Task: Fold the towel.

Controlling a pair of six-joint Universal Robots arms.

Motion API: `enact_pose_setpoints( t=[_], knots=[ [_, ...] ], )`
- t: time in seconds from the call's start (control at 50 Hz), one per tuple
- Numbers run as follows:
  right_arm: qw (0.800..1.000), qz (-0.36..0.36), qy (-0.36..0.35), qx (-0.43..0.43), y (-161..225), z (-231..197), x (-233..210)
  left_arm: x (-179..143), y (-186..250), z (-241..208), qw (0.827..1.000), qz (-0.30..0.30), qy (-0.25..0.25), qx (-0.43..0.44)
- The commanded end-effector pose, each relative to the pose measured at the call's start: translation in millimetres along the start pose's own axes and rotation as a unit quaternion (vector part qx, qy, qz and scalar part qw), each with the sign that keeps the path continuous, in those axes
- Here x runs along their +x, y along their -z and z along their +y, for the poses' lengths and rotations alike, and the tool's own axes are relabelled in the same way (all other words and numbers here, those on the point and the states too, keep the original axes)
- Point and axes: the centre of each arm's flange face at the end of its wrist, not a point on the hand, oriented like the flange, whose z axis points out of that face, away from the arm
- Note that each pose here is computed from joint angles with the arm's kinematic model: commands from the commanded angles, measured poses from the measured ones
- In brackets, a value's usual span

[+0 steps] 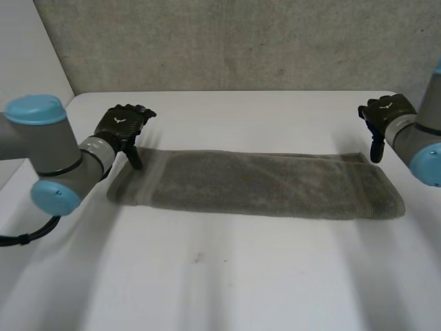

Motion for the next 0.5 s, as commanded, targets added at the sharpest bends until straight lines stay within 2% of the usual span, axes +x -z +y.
enact_pose_setpoints(
  t=[0.02,0.06,0.14,0.18,0.38,0.5],
  knots=[
    [0.998,-0.065,-0.019,-0.002,63,-4,-7,12,72,-13,0.999,0.004,0.029,-0.02],
    [0.994,-0.103,-0.024,-0.012,89,6,-19,15,83,-12,0.999,0.004,0.028,-0.016],
    [0.993,-0.11,-0.029,-0.027,103,21,-23,23,109,-6,1.0,-0.001,0.025,0.001],
    [0.993,-0.101,-0.039,-0.041,108,44,-21,25,113,-2,1.0,-0.003,0.023,0.008],
    [0.998,-0.057,-0.037,-0.013,97,80,-28,28,119,5,0.999,-0.016,0.014,0.047],
    [0.997,-0.06,-0.02,-0.036,82,103,-33,28,119,6,0.998,-0.014,0.038,0.047]
  ],
)
